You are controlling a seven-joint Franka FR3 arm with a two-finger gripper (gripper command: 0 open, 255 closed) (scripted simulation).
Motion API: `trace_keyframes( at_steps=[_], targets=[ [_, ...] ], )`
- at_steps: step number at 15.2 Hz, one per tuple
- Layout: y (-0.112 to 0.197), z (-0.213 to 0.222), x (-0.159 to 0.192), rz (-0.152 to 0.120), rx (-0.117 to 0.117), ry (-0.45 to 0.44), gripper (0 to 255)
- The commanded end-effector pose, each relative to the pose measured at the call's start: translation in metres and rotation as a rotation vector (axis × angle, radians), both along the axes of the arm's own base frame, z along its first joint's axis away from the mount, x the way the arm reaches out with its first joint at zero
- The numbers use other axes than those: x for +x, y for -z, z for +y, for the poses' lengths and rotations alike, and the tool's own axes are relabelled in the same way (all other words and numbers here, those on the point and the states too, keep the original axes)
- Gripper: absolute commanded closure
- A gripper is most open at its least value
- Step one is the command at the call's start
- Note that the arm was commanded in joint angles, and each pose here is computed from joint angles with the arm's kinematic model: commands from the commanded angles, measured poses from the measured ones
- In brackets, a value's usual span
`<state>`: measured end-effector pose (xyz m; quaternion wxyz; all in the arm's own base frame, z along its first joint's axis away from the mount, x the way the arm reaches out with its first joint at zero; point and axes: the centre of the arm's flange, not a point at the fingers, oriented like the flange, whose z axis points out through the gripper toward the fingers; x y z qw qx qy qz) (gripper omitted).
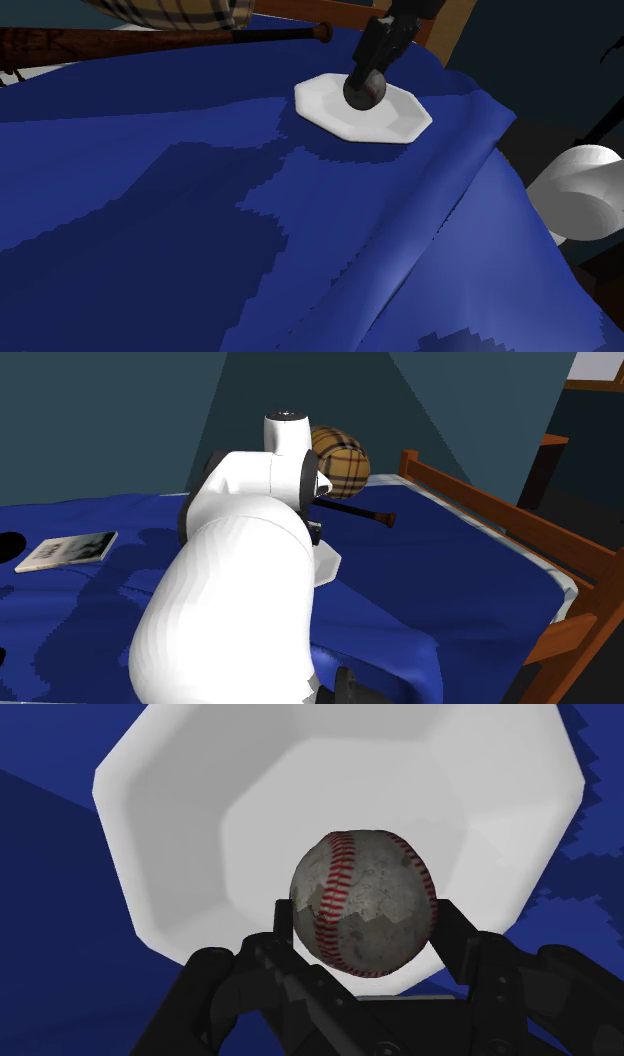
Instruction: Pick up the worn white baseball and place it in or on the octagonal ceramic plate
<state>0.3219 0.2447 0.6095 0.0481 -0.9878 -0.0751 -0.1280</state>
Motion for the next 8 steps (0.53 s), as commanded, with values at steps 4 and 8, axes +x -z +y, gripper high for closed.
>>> trace_keyframes(
  at_steps=[4,8],
  targets=[
    [0.0016,-0.0004,0.0001,0.001,0.0,0.0,255],
    [0.0015,0.0001,0.0002,0.001,0.0,0.0,0]
  ],
)
